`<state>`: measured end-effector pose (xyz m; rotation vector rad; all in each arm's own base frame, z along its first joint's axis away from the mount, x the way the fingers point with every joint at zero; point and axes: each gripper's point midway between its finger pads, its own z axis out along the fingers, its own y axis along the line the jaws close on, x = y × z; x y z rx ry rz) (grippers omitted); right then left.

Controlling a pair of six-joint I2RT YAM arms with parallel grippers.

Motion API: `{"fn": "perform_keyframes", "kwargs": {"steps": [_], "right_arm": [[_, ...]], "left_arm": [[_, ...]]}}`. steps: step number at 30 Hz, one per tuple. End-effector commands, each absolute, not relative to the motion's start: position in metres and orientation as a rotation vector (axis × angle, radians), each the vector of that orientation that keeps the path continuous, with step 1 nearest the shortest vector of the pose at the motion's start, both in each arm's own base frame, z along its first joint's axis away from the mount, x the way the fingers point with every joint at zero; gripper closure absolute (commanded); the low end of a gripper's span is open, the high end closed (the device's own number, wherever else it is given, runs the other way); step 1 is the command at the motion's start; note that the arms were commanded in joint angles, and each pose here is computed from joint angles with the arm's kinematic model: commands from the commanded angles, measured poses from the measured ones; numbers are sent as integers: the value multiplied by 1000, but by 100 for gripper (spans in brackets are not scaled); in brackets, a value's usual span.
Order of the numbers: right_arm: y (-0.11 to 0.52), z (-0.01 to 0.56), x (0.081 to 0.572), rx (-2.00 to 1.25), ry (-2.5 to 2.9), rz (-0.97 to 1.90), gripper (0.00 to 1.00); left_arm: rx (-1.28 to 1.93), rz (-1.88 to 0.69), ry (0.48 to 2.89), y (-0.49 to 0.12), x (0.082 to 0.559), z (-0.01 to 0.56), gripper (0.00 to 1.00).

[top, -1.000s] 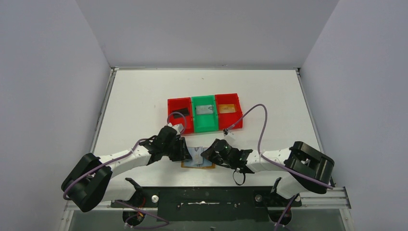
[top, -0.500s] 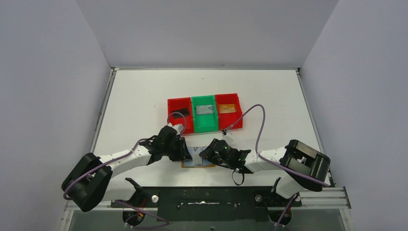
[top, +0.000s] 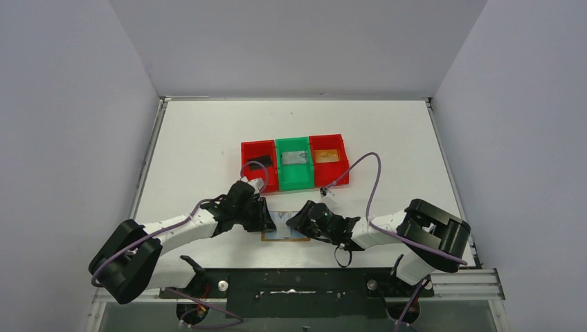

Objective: Take the credit cards out of the card holder

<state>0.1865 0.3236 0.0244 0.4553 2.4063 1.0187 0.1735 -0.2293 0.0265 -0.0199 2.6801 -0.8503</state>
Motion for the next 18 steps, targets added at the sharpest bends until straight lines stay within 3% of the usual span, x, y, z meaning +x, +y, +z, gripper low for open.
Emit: {"fn": "perform_keyframes", "kwargs": {"steps": [1, 7, 16, 18], "right_arm": [[326, 26, 195, 461, 2392, 986, 73], [321, 16, 196, 418, 2451, 834, 69], [322, 11, 196, 317, 2506, 612, 77], [322, 11, 196, 298, 2510, 569, 85]], "left_arm": [[3, -826, 2698, -227, 170, 22, 75], [2, -823, 2702, -227, 171, 21, 76], [-1, -821, 2702, -227, 171, 20, 77], [0, -822, 2700, -227, 171, 21, 77]]}}
